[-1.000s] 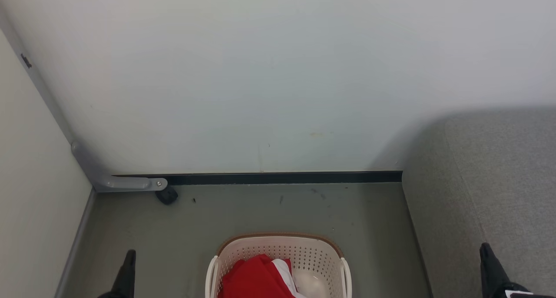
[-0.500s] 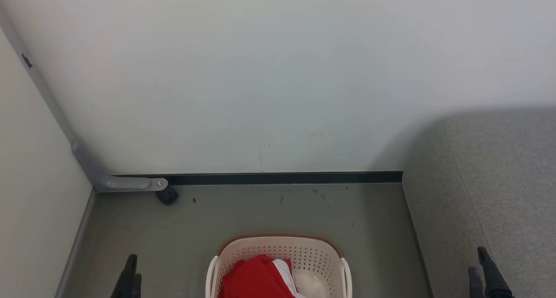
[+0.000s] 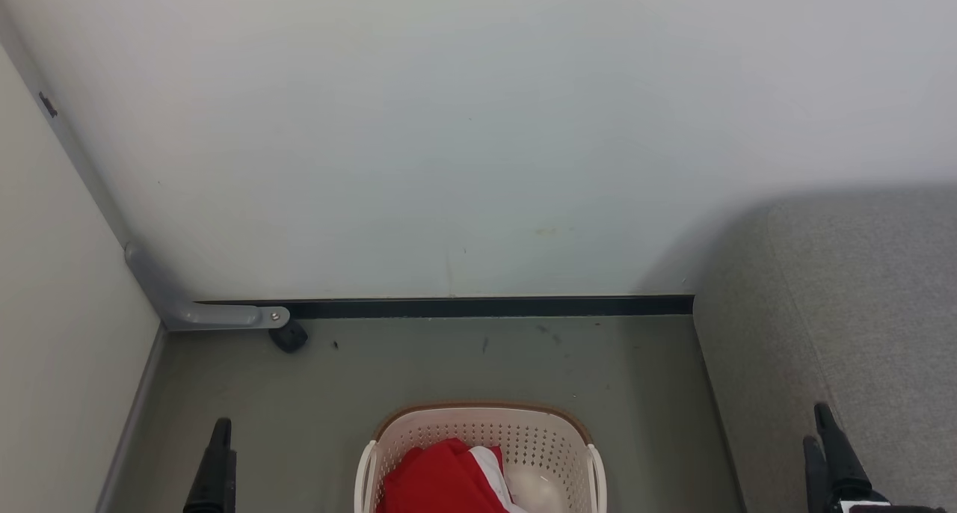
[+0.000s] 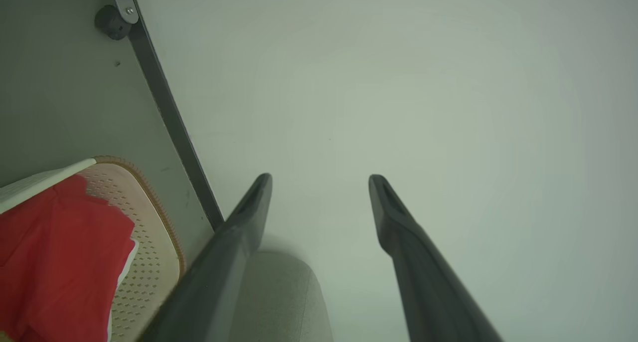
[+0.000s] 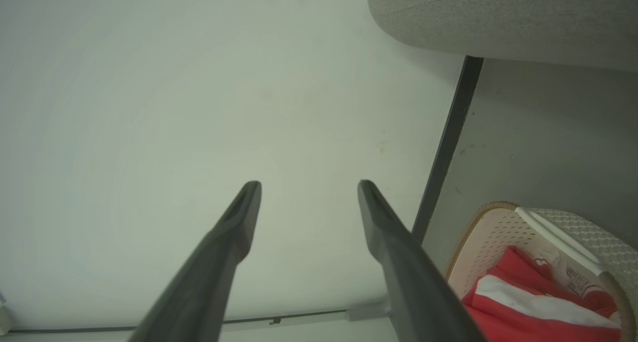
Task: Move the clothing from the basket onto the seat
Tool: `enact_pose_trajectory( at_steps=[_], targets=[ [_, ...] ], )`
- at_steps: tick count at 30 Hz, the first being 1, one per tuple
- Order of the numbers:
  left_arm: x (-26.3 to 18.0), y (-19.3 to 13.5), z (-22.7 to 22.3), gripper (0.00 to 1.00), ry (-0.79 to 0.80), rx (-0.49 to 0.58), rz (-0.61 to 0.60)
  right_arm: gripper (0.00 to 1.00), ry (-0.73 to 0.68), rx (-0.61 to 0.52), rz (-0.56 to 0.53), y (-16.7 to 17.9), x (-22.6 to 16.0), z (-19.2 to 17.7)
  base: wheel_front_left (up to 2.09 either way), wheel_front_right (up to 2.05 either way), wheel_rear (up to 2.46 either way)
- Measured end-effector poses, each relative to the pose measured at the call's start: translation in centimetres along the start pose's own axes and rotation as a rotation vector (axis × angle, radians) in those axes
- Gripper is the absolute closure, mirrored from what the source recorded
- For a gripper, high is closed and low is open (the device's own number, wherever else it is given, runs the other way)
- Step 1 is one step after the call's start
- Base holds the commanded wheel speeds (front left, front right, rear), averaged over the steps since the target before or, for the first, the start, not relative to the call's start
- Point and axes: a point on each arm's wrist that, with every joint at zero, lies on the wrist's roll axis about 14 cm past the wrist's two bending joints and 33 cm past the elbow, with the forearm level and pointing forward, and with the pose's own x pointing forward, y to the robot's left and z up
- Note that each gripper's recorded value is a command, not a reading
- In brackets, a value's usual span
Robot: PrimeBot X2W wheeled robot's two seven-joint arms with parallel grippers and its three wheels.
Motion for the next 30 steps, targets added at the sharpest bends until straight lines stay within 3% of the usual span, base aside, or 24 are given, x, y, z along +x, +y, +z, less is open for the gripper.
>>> enact_pose_trajectory(
  at_steps=[14,30],
  targets=[
    [0.2,-1.7,-0.2,0.0,0.005,0.232,-0.048,0.0,0.051,-0.26,0.068,2.1,0.7,-1.3,0.0,0.0,0.0],
    [0.2,-2.4,-0.1,0.0,0.017,0.663,-0.059,0.0,0.135,-0.659,0.158,3.7,1.4,-3.6,0.0,0.0,0.0]
  ],
)
